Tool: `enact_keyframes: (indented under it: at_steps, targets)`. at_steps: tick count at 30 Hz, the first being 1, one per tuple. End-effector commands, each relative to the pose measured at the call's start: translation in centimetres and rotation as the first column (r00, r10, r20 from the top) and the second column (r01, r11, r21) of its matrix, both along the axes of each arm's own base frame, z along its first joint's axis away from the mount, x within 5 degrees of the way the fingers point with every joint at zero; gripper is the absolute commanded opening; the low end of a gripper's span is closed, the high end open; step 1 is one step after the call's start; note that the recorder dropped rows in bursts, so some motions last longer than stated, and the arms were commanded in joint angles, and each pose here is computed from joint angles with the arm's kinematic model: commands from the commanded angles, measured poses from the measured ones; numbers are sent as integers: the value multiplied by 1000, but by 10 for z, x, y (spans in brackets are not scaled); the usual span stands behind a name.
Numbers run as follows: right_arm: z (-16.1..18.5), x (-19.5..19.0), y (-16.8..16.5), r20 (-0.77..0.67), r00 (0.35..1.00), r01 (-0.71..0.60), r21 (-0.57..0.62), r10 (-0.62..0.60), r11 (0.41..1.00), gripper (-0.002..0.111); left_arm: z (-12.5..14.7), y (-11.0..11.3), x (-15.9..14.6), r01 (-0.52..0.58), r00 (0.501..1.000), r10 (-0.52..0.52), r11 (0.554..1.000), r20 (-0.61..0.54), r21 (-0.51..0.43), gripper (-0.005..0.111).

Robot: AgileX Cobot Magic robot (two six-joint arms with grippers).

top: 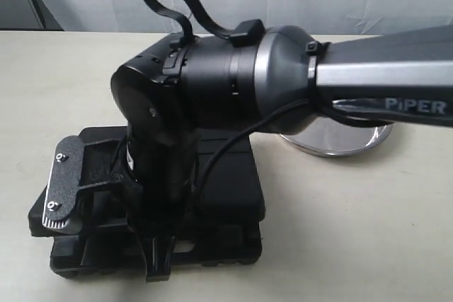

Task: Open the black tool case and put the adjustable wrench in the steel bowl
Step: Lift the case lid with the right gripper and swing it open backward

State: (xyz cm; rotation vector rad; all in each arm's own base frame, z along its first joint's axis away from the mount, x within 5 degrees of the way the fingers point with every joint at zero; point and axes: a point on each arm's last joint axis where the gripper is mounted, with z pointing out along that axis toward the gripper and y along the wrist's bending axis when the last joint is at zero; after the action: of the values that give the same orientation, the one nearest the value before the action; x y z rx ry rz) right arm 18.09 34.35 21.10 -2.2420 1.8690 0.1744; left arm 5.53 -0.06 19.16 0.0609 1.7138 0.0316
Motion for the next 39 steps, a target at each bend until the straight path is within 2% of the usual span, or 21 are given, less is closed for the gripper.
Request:
enact_keyframes:
  at_steps: [1,19,26,33,39]
  targets:
    - [19,7,-3,130,992,-8,37,3,999,-1,1,0,0,1,1000,-1,1000,-1,3,0]
    - [52,17,-3,311,949,-15,190,-46,982,-1,1,0,0,1,1000,-1,1000,-1,3,0]
    - [56,26,-7,408,909,12,169,-81,986,-1,1,0,0,1,1000,-1,1000,-1,3,0]
    - [61,33,-5,481,868,25,206,-123,978,-1,1,0,0,1,1000,-1,1000,-1,3,0]
    - [63,36,-6,515,849,17,200,-120,980,-1,1,0,0,1,1000,-1,1000,-1,3,0]
